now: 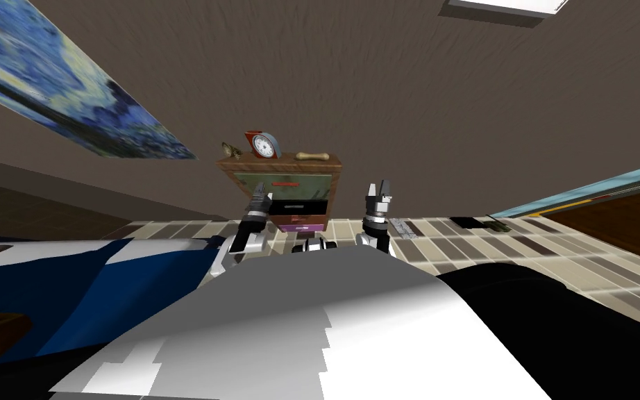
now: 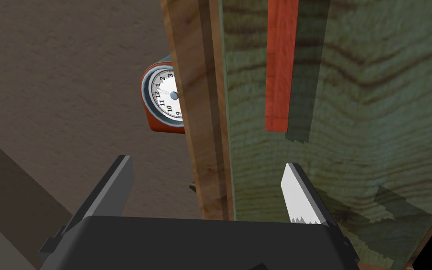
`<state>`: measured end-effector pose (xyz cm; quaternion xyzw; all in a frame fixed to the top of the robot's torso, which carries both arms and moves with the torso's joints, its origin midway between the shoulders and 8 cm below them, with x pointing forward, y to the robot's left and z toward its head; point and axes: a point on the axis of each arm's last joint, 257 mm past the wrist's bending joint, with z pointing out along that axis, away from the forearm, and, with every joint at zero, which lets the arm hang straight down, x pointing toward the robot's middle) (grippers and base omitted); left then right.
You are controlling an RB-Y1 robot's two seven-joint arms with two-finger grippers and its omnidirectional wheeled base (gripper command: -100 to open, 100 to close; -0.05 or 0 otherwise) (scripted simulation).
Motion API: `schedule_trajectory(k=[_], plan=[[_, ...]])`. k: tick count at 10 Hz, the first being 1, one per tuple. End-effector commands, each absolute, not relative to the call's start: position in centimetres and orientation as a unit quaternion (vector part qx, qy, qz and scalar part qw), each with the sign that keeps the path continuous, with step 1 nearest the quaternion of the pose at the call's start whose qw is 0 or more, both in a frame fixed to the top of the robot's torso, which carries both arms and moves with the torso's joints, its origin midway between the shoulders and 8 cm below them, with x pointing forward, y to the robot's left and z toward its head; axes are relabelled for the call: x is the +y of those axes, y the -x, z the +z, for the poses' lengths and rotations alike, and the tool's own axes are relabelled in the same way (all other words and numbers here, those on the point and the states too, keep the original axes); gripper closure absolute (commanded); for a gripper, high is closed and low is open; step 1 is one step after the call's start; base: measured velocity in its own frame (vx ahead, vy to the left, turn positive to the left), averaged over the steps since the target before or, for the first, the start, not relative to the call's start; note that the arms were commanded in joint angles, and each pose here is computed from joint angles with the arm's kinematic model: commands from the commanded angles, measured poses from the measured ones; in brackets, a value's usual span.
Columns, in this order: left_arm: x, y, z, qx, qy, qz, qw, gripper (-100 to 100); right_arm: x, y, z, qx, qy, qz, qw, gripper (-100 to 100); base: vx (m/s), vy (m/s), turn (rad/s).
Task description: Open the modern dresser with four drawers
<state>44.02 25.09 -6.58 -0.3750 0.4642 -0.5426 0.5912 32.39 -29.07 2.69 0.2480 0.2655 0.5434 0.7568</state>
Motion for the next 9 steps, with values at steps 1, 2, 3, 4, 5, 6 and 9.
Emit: schedule_trajectory(k=[1, 2, 3, 4, 5, 6, 9], plan=[[25.0, -44.9, -8.2, 0.487, 0.387, -0.527, 0.58, -100, -29.1, -32.4, 2.7, 0.266, -0.248, 0.543, 0.757, 0, 0.046, 0.027, -0.062], [25.0, -45.3, -8.8, 0.495, 0.391, -0.521, 0.575, -100, -29.1, -32.4, 2.7, 0.266, -0.248, 0.543, 0.757, 0, 0.042, 0.027, -0.069], [25.0, -45.6, -9.4, 0.503, 0.395, -0.515, 0.571, -100, -29.1, -32.4, 2.7, 0.266, -0.248, 0.543, 0.757, 0, 0.046, 0.034, -0.057], [25.0, -45.9, -10.0, 0.51, 0.399, -0.509, 0.568, -100, -29.1, -32.4, 2.7, 0.266, -0.248, 0.543, 0.757, 0, 0.043, 0.036, -0.062], [25.0, -46.1, -10.5, 0.517, 0.402, -0.503, 0.564, -100, -29.1, -32.4, 2.7, 0.266, -0.248, 0.543, 0.757, 0, 0.04, 0.025, -0.066], [25.0, -46.4, -11.0, 0.523, 0.405, -0.497, 0.561, -100, -29.1, -32.4, 2.7, 0.266, -0.248, 0.543, 0.757, 0, 0.039, 0.02, -0.052], [25.2, -46.7, -11.5, 0.531, 0.408, -0.49, 0.558, -100, -29.1, -32.4, 2.7, 0.266, -0.248, 0.543, 0.757, 0, 0.029, 0.019, -0.039]])
